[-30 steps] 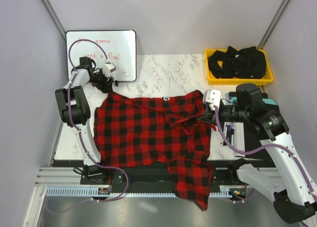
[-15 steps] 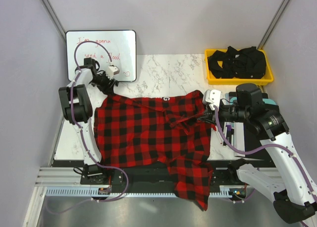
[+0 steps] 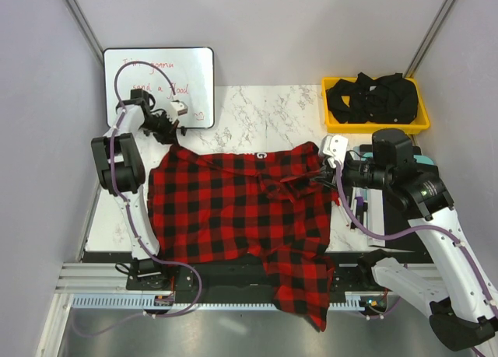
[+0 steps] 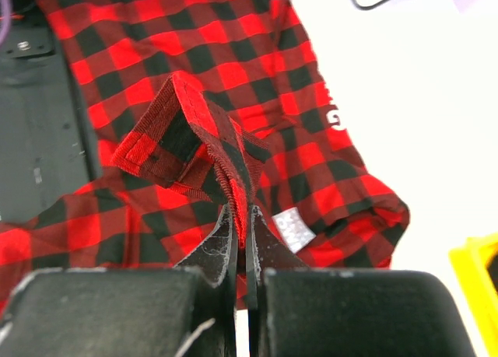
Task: Fold and stack the long sleeve shirts
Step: Fold the shirt
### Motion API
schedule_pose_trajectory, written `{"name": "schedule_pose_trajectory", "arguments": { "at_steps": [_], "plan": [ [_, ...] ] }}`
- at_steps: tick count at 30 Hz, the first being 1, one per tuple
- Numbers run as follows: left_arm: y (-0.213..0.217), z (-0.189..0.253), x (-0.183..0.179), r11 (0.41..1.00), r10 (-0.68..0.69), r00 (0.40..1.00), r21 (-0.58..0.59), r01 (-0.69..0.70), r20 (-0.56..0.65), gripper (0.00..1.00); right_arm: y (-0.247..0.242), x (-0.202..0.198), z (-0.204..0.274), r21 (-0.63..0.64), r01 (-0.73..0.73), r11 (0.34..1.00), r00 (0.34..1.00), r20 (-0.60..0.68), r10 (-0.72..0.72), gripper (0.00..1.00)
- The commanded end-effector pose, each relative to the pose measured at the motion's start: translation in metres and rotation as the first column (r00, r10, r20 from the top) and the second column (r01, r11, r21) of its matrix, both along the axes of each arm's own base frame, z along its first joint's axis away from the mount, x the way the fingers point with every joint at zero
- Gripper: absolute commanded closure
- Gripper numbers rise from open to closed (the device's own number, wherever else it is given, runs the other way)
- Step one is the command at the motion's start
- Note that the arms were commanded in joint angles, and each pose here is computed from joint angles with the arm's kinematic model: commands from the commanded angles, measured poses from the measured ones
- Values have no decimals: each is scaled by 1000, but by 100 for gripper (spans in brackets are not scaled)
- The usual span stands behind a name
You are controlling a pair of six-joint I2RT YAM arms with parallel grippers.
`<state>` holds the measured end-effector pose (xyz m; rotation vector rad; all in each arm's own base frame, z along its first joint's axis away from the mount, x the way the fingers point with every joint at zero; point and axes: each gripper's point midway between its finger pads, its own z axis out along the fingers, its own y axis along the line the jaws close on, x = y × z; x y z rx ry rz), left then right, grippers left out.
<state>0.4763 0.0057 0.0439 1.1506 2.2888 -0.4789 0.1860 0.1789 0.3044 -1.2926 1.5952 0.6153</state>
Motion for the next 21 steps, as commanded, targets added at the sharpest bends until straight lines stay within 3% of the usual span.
{"name": "schedule_pose_trajectory", "arguments": {
  "at_steps": [1, 13, 21],
  "plan": [
    [-2, 68, 21, 999, 1, 987, -38, 6, 162, 98, 0, 30, 45, 63, 74, 995, 987, 136, -82, 100],
    [10, 127, 21, 1000, 0, 943, -15, 5, 332, 98, -14, 82, 131, 141, 169, 975, 933, 297, -205, 100],
    [16, 127, -5, 997, -73, 926, 42, 62, 370, 98, -16, 80, 141, 145, 162, 976, 927, 316, -201, 100]
  ]
}}
